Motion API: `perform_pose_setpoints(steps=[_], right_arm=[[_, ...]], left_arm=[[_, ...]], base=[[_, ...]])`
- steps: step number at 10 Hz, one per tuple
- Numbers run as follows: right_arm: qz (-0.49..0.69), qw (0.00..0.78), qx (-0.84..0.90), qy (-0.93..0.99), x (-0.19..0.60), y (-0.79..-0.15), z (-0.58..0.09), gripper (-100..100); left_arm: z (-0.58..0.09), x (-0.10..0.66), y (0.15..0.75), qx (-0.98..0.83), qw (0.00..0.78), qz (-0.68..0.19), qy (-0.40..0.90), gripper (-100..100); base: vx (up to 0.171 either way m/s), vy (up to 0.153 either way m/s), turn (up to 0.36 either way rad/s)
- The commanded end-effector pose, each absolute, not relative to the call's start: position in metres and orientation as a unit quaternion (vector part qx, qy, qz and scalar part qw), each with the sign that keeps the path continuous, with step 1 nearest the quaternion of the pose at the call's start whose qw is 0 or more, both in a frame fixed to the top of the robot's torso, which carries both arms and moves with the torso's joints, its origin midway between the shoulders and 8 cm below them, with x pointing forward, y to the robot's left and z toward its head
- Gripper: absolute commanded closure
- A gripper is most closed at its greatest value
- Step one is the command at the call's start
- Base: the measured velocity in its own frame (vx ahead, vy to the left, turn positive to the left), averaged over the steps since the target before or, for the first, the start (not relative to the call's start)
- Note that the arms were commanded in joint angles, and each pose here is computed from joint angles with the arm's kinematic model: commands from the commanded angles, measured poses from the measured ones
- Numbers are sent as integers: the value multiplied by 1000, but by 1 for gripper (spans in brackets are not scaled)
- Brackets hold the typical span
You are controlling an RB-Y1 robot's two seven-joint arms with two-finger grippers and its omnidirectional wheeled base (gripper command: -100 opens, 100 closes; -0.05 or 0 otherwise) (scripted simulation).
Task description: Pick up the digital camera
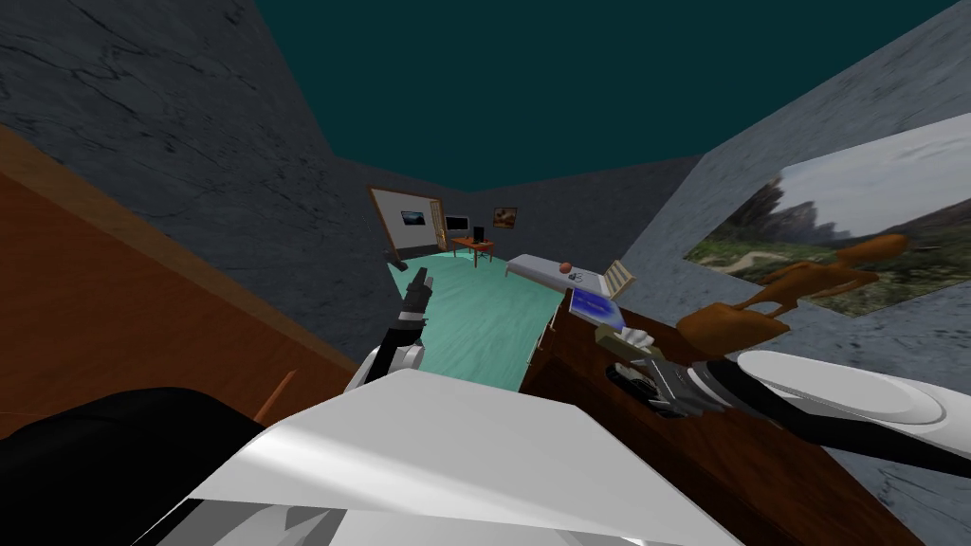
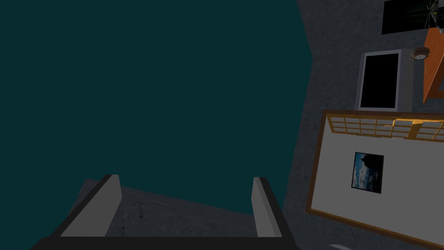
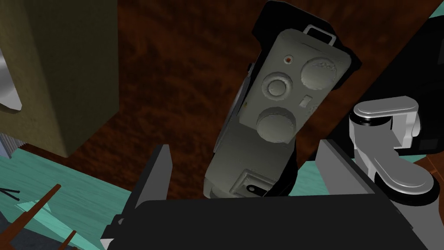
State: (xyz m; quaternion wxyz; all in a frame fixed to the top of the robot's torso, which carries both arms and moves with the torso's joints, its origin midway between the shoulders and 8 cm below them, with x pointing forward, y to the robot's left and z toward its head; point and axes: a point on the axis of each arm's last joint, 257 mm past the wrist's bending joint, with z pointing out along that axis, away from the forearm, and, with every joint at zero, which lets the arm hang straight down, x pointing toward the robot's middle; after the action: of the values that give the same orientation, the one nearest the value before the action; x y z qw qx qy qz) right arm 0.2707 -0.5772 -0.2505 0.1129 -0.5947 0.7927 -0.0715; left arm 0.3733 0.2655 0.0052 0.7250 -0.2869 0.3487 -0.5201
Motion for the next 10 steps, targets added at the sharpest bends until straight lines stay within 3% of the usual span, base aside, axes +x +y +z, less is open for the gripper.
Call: perform_pose_setpoints(steps=[1, 4, 9, 10], right_arm=[[-72, 112, -584, 801, 262, -585, -255, -100], [-99, 128, -591, 790, 282, -593, -241, -100], [-73, 111, -574, 808, 253, -593, -260, -100], [-74, 108, -560, 818, 239, -605, -268, -100]], left_arm=[[5, 373, 265, -287, 725, -520, 349, 0], [5, 373, 265, -287, 725, -520, 349, 0], [5, 373, 265, -287, 725, -520, 349, 0], [5, 373, 265, -287, 725, -520, 349, 0]], base=[[-15, 9, 166], [-20, 10, 111], [0, 0, 0], [-17, 18, 268]])
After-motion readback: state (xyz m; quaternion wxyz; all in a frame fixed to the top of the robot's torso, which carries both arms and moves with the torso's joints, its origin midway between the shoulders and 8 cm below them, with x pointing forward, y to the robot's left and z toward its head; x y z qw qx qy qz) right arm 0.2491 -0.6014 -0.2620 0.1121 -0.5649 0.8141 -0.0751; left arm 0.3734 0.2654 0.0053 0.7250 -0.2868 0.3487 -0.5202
